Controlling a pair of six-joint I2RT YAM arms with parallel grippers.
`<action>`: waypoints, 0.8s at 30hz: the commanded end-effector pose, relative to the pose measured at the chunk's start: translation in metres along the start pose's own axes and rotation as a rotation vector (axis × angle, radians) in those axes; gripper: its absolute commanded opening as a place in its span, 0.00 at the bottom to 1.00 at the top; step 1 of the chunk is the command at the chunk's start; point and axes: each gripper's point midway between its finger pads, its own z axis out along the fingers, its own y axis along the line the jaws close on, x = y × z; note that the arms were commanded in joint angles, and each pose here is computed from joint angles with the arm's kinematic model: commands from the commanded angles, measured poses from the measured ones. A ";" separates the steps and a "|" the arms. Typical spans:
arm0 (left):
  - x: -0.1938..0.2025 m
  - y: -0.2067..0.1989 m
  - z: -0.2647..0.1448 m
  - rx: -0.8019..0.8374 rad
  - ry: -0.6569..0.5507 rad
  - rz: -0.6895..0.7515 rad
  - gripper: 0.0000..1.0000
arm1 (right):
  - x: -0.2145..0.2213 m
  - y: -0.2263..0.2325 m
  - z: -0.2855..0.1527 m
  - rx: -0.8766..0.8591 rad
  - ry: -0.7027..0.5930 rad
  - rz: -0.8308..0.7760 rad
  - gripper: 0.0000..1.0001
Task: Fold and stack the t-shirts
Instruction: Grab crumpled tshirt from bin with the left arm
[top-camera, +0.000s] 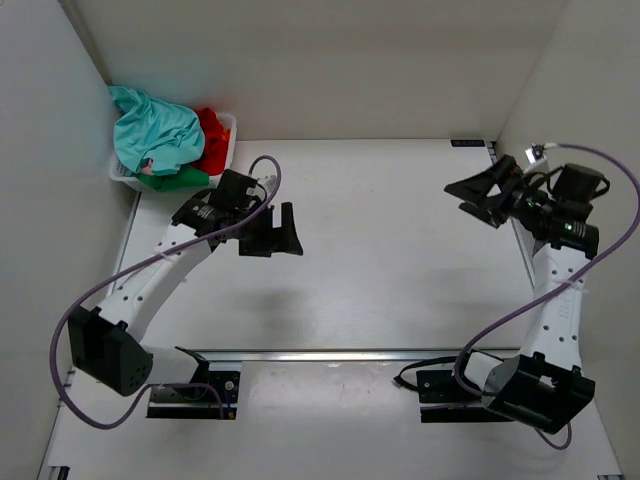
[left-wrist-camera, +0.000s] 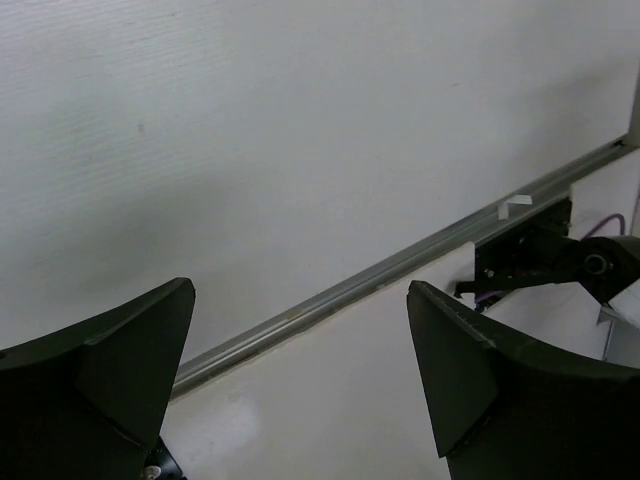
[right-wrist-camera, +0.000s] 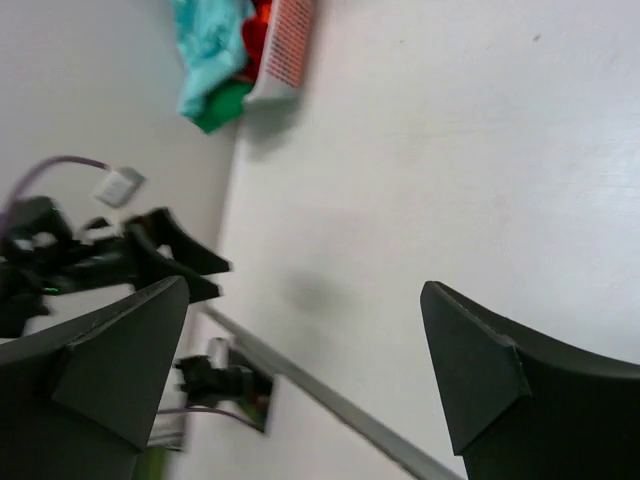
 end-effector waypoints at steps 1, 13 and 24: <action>0.009 -0.006 -0.010 0.059 -0.011 -0.021 0.99 | 0.022 -0.028 -0.011 0.376 0.114 -0.214 0.99; -0.101 0.005 -0.109 0.062 -0.682 0.007 0.98 | 0.004 -0.005 -0.029 0.570 0.004 -0.485 0.99; -0.301 0.042 -0.069 -0.380 -0.927 0.110 0.32 | 0.003 -0.022 0.050 0.711 0.176 -0.609 0.99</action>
